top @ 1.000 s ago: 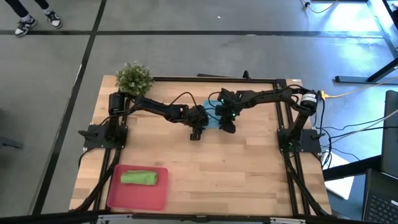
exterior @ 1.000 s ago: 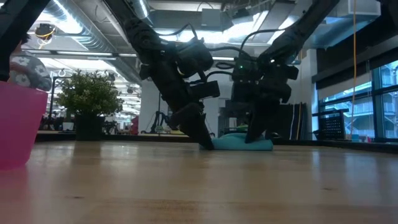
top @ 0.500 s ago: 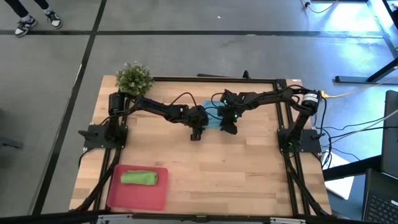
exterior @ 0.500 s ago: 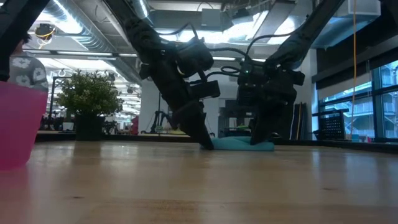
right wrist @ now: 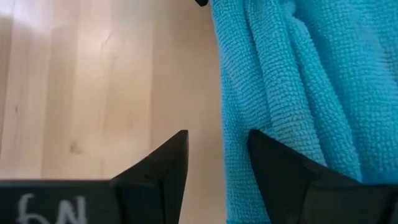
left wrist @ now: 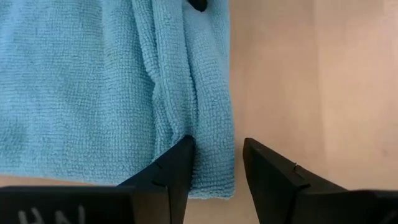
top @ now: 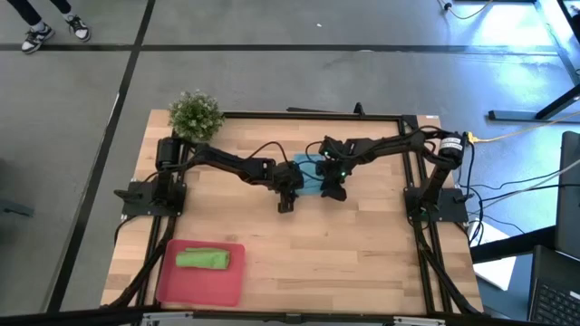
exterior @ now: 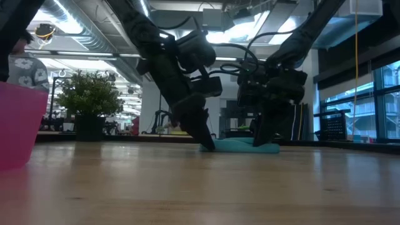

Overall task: Roll microfiber towels into tight, uniform cylinder then place into a basket
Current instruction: Roll the microfiber blue towel

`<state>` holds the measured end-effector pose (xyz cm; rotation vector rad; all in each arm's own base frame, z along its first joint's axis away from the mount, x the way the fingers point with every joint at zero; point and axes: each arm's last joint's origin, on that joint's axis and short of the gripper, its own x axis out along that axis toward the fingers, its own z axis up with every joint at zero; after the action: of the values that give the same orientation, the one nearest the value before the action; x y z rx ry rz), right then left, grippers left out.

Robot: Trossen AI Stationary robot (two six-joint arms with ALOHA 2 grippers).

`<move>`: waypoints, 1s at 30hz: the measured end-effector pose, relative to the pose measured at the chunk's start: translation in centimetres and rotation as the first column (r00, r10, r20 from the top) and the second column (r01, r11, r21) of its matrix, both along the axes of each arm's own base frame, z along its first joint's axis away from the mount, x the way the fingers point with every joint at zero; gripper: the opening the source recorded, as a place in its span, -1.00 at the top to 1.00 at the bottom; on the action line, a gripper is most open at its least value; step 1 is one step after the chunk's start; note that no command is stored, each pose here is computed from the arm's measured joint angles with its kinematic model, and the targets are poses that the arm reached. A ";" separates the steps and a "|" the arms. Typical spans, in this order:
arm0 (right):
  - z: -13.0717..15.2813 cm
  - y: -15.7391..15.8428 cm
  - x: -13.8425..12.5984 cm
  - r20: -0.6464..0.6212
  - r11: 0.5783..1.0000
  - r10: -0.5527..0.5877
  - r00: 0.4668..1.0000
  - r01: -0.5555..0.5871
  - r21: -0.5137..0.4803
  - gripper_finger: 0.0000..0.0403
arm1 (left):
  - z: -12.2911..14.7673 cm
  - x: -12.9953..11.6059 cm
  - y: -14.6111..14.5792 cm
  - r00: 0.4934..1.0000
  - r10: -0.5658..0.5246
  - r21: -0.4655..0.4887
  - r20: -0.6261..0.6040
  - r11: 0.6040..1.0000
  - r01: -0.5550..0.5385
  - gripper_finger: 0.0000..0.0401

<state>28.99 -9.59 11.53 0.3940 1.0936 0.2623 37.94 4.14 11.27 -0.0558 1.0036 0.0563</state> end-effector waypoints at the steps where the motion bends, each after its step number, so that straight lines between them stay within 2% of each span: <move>1: 0.0 0.2 0.1 0.000 1.000 0.009 1.000 -0.009 0.000 0.15 | 0.0 0.0 -0.2 1.000 0.002 -0.005 -0.001 1.000 -0.002 0.31; 7: 0.0 1.7 0.4 -0.009 0.998 0.058 0.998 -0.058 0.005 0.15 | 0.0 -0.1 -1.8 0.999 -0.018 -0.042 -0.029 0.999 0.017 0.31; 14: -0.1 3.4 0.5 -0.020 0.989 0.130 0.991 -0.128 0.080 0.15 | 0.0 -0.1 -3.8 0.996 -0.079 -0.065 -0.037 0.995 0.077 0.31; 19: 1.0 3.7 0.4 -0.015 0.989 0.118 0.993 -0.117 0.087 0.14 | 0.0 -0.1 -3.9 0.997 -0.074 -0.074 -0.037 0.995 0.071 0.31; 21: 1.9 3.7 0.1 -0.004 0.992 0.115 0.993 -0.115 0.059 0.14 | 0.0 -0.1 -3.8 0.997 -0.071 -0.076 -0.042 0.995 0.068 0.32; 24: 3.4 3.8 -0.3 0.015 0.992 0.123 0.992 -0.123 -0.035 0.14 | 0.0 -0.1 -3.6 0.997 -0.071 -0.085 -0.041 0.994 0.067 0.32; 27: 4.3 4.2 -0.6 0.017 0.977 0.156 0.988 -0.151 -0.150 0.14 | 0.0 -0.1 -3.5 0.996 -0.077 -0.075 -0.041 0.994 0.074 0.32; 30: 4.5 5.1 -0.2 0.041 0.957 0.220 0.975 -0.207 -0.202 0.14 | 0.0 -0.1 -3.4 0.996 -0.080 -0.071 -0.041 0.995 0.076 0.32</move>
<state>28.79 -4.46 16.01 0.0897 1.0895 0.3524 37.79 0.71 11.27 -0.0792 1.0503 -0.0490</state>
